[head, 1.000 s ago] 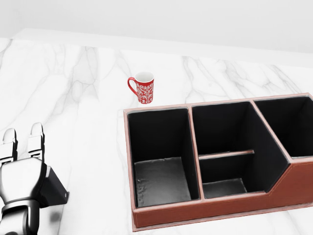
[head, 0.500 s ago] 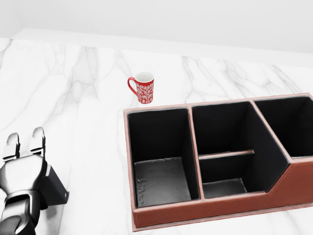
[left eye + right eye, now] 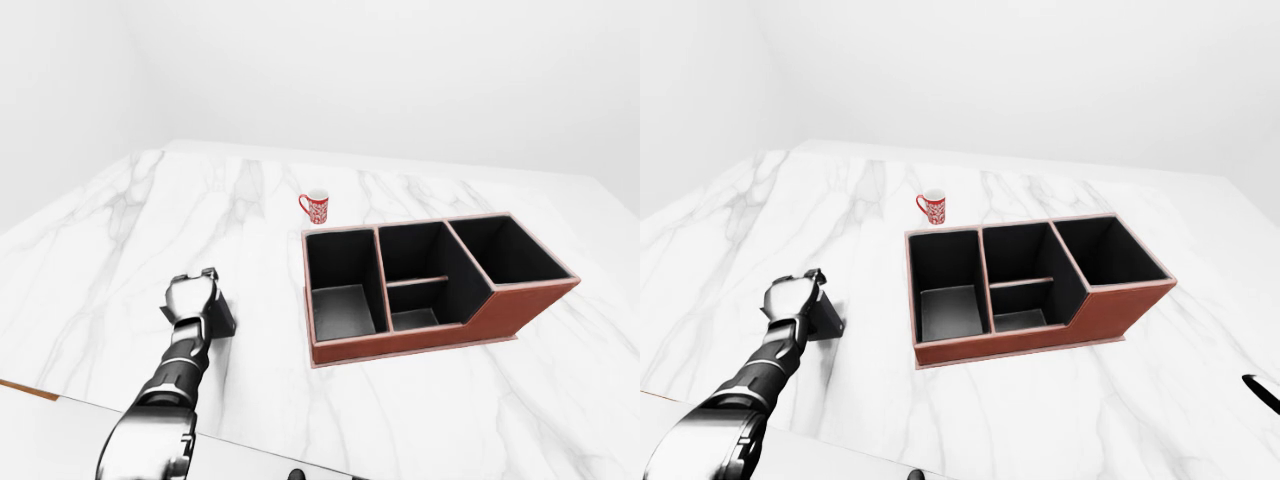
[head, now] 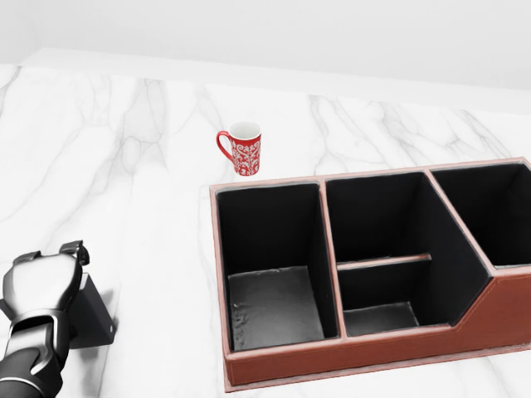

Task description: Pick up the book and place it in the left compartment of the caddy.

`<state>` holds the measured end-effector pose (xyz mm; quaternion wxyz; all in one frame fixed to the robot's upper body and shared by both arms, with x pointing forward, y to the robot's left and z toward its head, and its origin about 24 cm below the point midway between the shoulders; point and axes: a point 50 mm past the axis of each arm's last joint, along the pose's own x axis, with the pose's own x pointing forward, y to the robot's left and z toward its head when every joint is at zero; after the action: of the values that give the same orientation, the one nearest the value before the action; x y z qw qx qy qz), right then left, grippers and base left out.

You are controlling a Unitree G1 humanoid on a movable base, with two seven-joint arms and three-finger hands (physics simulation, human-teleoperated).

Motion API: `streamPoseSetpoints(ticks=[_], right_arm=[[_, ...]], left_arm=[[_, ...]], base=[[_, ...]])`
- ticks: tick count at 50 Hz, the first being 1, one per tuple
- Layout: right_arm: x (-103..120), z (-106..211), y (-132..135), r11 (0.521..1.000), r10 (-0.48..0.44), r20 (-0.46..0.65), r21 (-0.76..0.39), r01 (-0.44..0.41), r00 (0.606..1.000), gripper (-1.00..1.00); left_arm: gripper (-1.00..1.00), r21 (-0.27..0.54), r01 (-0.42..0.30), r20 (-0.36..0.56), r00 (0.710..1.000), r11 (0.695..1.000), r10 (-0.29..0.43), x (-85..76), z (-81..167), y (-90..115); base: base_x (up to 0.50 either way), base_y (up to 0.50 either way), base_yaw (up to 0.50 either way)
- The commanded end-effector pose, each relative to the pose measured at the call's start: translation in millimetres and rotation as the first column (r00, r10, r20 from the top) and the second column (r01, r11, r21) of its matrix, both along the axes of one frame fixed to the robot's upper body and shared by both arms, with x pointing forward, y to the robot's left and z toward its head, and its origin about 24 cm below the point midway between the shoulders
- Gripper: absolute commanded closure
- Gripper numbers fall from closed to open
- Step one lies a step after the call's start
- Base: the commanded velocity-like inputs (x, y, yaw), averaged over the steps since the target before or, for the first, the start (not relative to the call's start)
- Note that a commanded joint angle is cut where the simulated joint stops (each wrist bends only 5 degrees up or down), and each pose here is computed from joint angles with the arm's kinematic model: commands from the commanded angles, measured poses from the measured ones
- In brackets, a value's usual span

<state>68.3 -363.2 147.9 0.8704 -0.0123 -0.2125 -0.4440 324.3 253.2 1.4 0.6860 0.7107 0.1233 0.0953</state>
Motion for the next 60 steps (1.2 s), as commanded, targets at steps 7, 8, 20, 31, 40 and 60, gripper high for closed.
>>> streamPoseSetpoints(ticks=[7, 8, 20, 31, 40, 60], right_arm=[[0, 1, 0, 1.000, -0.002, 0.002, -0.004, 0.002, 1.000, -1.00], [0, 1, 0, 1.000, -0.002, 0.002, -0.003, 0.002, 1.000, -1.00], [0, 0, 0, 1.000, 0.001, -0.002, -0.002, -0.001, 1.000, -1.00], [0, -2, 0, 1.000, 0.003, -0.007, 0.002, -0.003, 1.000, -1.00], [1, -2, 0, 1.000, 0.004, -0.009, 0.003, -0.004, 1.000, -1.00], [0, -2, 0, 1.000, 0.004, -0.010, 0.004, -0.004, 1.000, -1.00]], left_arm=[[1.00, 0.007, 0.015, -0.109, 0.994, 1.000, -0.014, -17.1, -26, -4], [1.00, 0.007, 0.017, -0.107, 0.994, 1.000, -0.016, -17.0, -25, -5], [1.00, -0.011, 0.035, -0.063, 0.997, 0.999, -0.035, -16.0, -23, -11], [1.00, 0.047, 0.152, 0.236, 0.959, 0.987, -0.159, -22.1, 19, -31], [1.00, 0.183, 0.181, 0.542, 0.801, 0.966, -0.253, -60.9, 88, -44], [1.00, 0.215, 0.035, 0.703, 0.688, 0.976, -0.179, -120.2, 158, -52]], base=[[0.00, 0.00, 0.00], [0.00, 0.00, 0.00], [0.00, 0.00, 0.00], [0.00, 0.00, 0.00], [0.00, 0.00, 0.00], [0.00, 0.00, 0.00]])
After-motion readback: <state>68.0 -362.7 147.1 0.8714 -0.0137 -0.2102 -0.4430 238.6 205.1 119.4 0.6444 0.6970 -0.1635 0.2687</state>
